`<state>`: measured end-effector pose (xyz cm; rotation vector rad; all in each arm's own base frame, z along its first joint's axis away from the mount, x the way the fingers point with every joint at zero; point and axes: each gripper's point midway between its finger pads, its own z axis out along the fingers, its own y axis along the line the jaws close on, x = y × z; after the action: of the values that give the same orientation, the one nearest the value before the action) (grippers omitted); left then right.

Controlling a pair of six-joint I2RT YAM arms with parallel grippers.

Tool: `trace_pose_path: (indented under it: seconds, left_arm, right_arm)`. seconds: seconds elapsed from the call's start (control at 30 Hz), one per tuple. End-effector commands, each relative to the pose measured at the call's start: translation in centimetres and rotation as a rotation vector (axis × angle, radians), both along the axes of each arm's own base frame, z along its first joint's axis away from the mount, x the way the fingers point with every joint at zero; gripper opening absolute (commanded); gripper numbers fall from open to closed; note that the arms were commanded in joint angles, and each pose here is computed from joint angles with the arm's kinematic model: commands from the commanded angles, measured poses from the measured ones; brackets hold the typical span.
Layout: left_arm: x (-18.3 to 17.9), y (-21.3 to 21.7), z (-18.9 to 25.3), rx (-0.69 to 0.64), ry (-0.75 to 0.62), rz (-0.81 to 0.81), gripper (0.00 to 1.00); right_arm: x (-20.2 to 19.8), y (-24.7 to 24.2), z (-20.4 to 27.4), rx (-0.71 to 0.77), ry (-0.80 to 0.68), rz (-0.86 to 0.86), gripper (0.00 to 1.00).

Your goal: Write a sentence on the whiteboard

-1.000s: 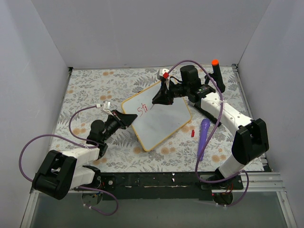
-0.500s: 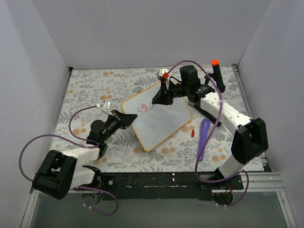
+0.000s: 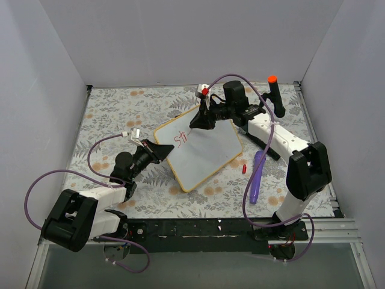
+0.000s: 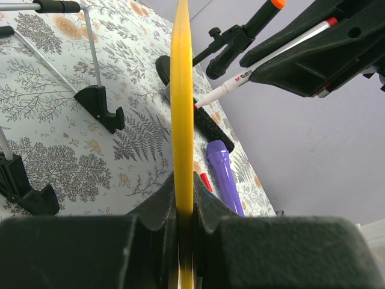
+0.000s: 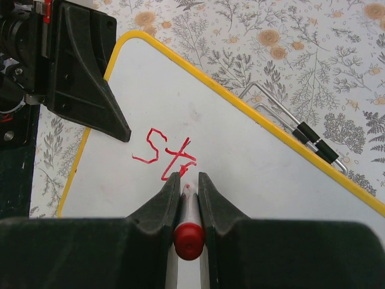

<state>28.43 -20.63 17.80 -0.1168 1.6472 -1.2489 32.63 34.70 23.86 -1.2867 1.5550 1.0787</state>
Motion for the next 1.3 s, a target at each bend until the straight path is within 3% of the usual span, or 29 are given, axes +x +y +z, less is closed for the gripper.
trace_pose_path:
  seconds: [0.0,1.27]
  left_arm:
    - [0.0,-0.5,3.4,-0.035,-0.120,-0.027,0.00]
    - [-0.2,-0.6,3.8,-0.035,-0.132,-0.037,0.00]
  right_arm:
    - [0.7,0.8,2.3,0.046,-0.047,-0.003,0.01]
    - [2.6,-0.4,1.6,0.026,-0.046,-0.122,0.01]
